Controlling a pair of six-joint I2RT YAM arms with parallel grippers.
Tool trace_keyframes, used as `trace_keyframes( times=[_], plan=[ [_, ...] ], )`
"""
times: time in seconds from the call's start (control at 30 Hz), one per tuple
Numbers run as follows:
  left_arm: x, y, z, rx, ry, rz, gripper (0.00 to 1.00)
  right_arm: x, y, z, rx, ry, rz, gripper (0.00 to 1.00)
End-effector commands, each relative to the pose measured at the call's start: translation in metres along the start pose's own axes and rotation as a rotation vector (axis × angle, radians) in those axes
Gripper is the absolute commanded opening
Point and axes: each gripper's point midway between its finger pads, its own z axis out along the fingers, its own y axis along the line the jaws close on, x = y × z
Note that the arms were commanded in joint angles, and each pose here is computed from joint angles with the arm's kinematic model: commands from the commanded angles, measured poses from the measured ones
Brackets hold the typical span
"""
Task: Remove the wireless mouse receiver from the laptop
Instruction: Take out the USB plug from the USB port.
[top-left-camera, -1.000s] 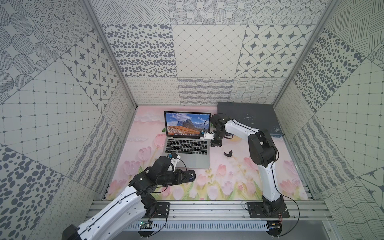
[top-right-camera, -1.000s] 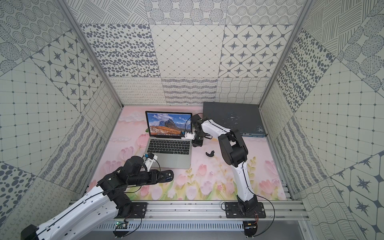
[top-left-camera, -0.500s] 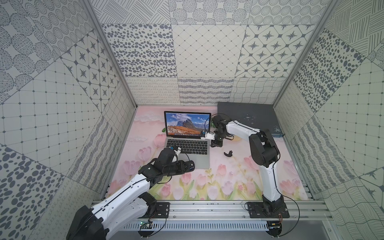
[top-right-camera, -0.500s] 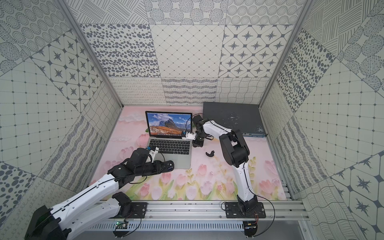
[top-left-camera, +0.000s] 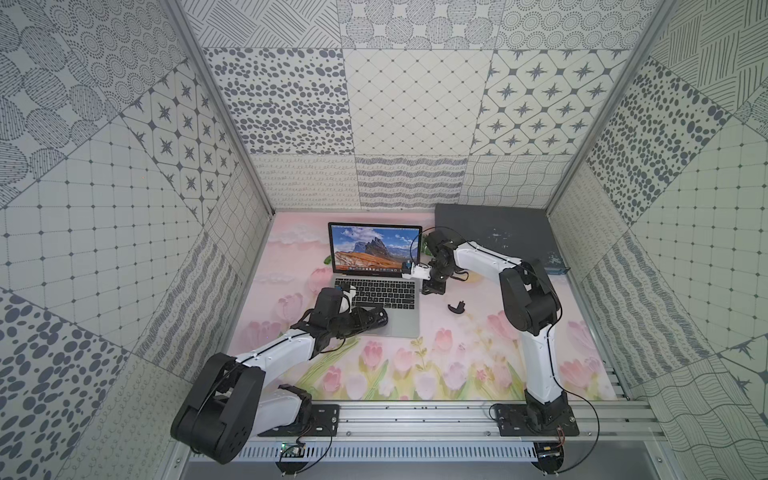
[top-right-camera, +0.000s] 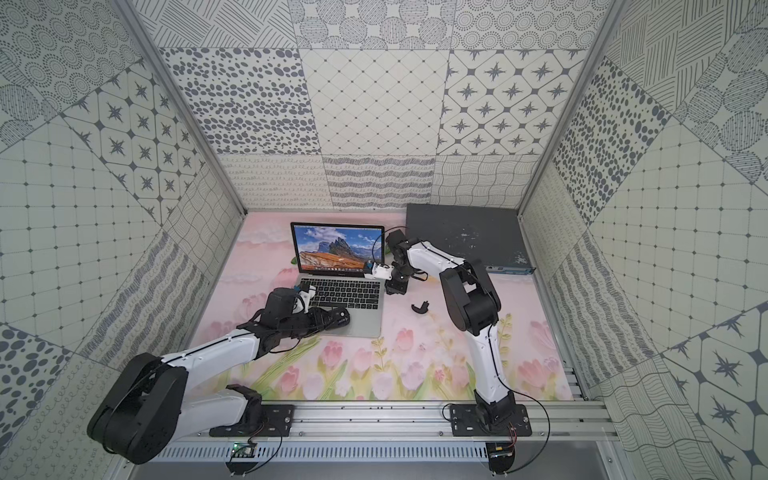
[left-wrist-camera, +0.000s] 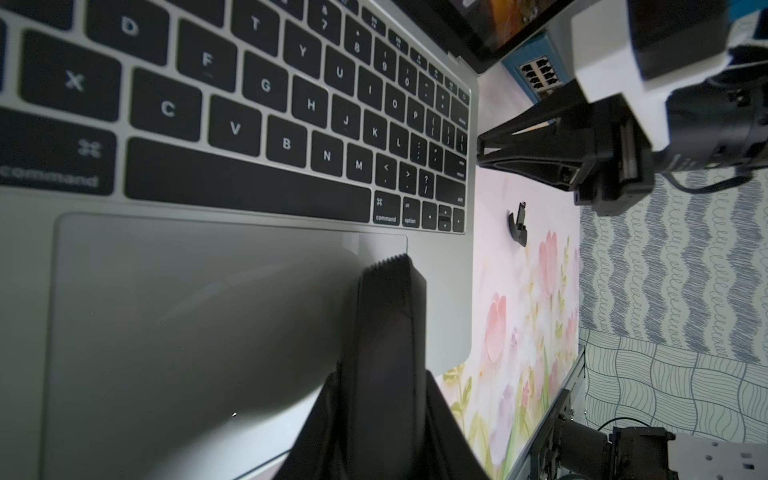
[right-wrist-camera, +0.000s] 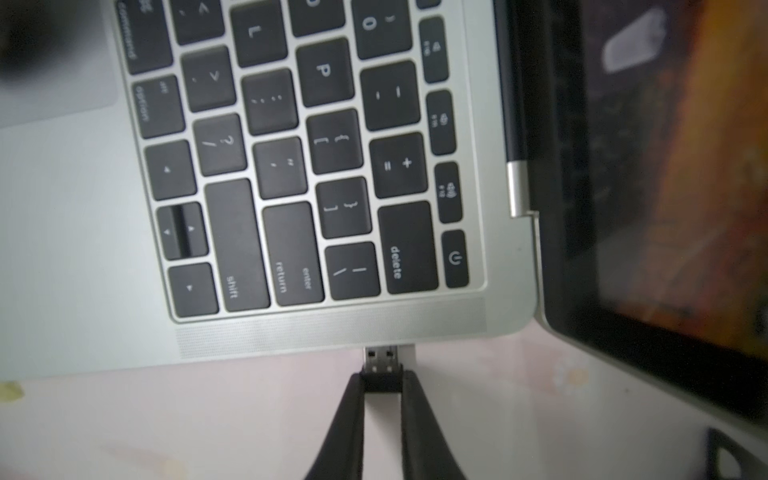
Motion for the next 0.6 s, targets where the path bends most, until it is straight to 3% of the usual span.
trace_keyframes(
  times=[0.0,0.33,0.47,0.57],
  plan=[
    [-0.010,0.006,0.003,0.031,-0.035,0.005,0.14,0.013,-0.010,-0.019,0.054,0.022,0.033,0.00],
    [-0.007,0.023,0.001,0.020,-0.024,-0.020,0.14,0.042,-0.019,-0.023,0.094,0.095,0.049,0.00],
    [-0.006,0.020,0.001,0.040,-0.018,-0.016,0.15,0.022,-0.014,-0.039,0.069,-0.014,0.066,0.00],
    [-0.008,0.003,-0.001,0.123,-0.016,0.012,0.15,0.000,-0.009,-0.061,0.061,-0.124,0.095,0.00]
  ],
)
